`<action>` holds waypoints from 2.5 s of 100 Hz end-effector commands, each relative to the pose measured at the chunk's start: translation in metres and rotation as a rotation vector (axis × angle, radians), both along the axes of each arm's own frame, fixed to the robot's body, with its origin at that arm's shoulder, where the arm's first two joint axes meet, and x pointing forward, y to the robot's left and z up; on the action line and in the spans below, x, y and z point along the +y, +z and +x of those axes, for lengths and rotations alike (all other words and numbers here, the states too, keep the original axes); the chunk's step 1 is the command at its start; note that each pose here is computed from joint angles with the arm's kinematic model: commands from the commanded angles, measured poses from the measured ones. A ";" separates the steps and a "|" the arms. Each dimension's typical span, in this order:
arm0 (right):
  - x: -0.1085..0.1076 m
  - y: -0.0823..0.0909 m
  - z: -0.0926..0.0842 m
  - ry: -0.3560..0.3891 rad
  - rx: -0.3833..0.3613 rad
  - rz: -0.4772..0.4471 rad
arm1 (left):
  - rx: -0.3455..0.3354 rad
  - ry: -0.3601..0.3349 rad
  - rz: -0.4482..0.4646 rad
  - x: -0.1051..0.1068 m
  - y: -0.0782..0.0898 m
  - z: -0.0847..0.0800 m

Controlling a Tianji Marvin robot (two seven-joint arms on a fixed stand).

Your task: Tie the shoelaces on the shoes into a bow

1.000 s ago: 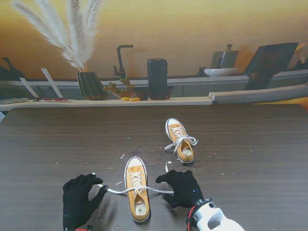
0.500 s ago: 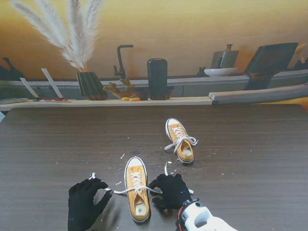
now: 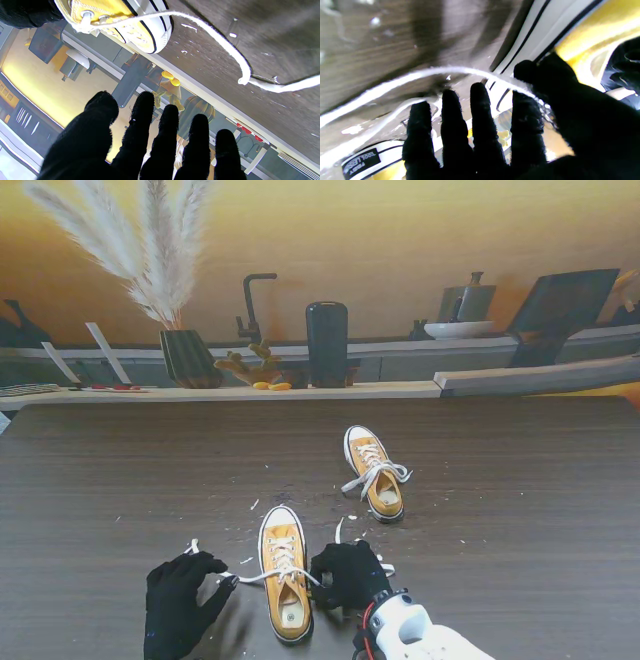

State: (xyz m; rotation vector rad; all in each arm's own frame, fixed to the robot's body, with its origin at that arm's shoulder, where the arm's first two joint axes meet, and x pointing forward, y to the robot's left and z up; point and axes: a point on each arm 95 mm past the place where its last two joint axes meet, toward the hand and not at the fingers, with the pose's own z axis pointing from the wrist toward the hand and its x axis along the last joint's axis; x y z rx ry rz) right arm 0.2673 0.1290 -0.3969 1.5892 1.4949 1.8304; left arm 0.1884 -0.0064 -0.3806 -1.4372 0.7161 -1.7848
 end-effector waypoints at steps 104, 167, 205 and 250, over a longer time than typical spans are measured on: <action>-0.030 0.031 -0.001 -0.047 0.346 0.465 | 0.264 0.009 0.389 -0.006 0.027 0.001; -0.043 0.028 0.000 -0.059 0.396 0.508 | 0.436 -0.039 0.533 -0.017 0.020 0.050; -0.046 0.029 0.000 -0.045 0.408 0.505 | 0.460 -0.132 0.533 -0.028 0.006 0.062; -0.049 0.031 -0.003 -0.031 0.413 0.512 | 0.454 -0.189 0.578 -0.038 -0.006 0.056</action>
